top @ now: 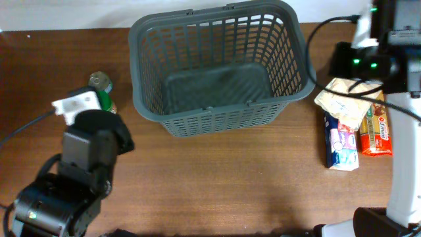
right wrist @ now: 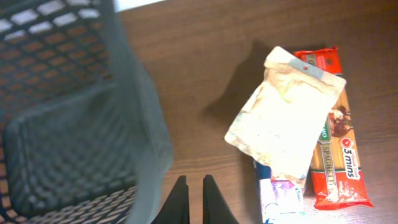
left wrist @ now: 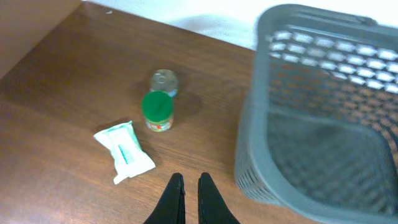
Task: Pack container
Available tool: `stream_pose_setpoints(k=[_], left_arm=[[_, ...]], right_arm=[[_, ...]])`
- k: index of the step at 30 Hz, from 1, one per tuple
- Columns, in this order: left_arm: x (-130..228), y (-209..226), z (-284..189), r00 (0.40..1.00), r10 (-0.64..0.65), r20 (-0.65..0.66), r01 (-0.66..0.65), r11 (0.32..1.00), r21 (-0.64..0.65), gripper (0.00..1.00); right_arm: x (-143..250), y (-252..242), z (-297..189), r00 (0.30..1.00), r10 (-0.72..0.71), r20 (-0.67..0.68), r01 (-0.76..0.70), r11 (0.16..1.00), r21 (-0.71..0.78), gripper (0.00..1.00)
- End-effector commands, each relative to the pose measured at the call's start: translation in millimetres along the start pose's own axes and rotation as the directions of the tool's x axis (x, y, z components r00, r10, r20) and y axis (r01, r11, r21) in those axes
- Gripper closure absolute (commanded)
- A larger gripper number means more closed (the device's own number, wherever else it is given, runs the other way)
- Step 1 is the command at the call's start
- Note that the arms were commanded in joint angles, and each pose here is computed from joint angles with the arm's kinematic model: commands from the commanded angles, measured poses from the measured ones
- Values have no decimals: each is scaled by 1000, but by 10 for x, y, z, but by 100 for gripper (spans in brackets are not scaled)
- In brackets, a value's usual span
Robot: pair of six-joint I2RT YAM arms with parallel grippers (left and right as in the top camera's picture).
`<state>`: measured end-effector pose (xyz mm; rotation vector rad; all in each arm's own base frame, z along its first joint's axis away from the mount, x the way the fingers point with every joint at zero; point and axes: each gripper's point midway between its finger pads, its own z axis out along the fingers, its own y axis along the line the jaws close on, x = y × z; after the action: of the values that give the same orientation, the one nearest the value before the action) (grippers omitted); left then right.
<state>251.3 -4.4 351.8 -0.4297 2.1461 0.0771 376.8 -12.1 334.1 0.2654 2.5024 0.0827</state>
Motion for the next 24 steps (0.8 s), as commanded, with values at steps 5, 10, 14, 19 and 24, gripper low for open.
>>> stream_pose_setpoints(k=[5,10,14,19,24], left_arm=[[-13,22,361,994,-18,-107,23,999,47,98],[5,-108,761,979,-34,-201,58,991,117,98],[99,-198,1041,957,-46,-288,93,984,152,98],[144,-213,1181,949,-39,-314,88,986,142,98],[53,-301,1113,959,-39,-280,98,975,199,98]], right_arm=[[-42,145,-53,1000,-28,4,29,986,-166,96],[-1,423,-53,990,-141,21,142,972,-186,96],[70,610,-50,976,-216,21,216,956,-199,96],[275,805,100,962,-268,-44,251,940,-233,96],[547,1014,329,935,-332,-124,291,919,-266,96]])
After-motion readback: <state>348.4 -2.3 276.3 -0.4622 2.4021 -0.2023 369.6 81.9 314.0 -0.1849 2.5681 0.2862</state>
